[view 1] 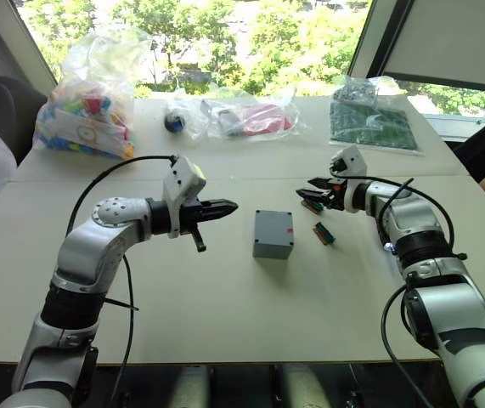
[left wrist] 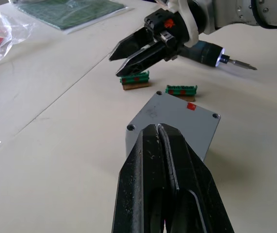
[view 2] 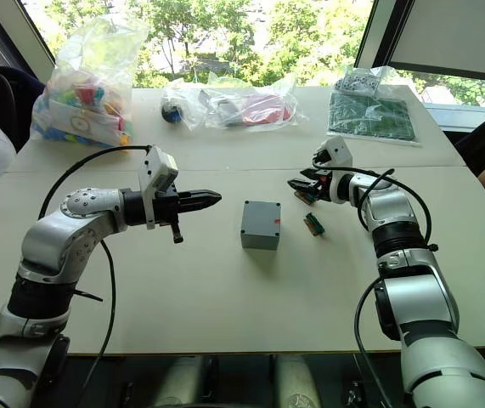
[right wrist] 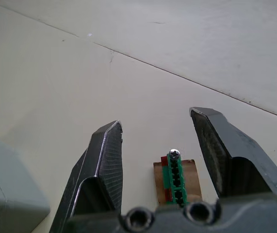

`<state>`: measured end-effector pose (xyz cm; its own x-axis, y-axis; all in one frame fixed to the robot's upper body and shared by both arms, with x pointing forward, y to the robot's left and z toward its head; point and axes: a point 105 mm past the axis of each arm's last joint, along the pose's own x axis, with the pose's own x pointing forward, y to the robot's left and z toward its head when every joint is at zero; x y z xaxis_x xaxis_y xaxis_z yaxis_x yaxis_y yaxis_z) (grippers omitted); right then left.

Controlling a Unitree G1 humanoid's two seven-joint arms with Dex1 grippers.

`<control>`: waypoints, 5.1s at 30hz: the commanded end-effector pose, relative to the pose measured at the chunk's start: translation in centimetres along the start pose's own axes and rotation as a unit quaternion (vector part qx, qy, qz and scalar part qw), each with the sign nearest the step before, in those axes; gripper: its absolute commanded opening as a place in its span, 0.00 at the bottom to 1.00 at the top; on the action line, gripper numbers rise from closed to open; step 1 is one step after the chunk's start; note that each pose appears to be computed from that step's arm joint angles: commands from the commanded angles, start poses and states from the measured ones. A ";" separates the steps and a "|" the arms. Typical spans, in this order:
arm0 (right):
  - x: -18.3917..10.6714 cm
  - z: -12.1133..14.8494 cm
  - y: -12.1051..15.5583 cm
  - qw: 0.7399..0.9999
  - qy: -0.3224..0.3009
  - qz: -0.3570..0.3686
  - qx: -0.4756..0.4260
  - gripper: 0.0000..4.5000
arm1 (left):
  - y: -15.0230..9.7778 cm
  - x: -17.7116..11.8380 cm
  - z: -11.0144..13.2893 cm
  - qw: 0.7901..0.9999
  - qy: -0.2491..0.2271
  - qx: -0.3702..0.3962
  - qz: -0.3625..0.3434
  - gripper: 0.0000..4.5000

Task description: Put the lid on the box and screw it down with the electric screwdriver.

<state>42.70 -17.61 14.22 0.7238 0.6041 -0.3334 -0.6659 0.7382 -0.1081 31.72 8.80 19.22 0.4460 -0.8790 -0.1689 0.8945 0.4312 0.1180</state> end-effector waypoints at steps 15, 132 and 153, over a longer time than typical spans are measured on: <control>0.0 0.8 -0.8 1.000 -0.007 -0.010 -0.008 0.57 | -0.5 -0.1 0.5 1.000 -0.011 0.014 0.004 0.00; -3.7 3.4 8.5 0.991 -0.045 0.123 -0.024 0.02 | -2.2 -0.9 -0.4 1.000 0.003 0.011 -0.026 0.00; -2.5 2.3 8.1 0.991 -0.025 0.124 -0.035 0.02 | -2.1 -1.0 -0.6 1.000 0.002 0.008 -0.014 0.00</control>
<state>35.97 -12.62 15.19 0.5417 0.7720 -0.3325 -0.8282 0.5578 -0.0544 29.74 9.21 17.90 0.4240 -0.8845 -0.1946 0.9056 0.4126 0.0981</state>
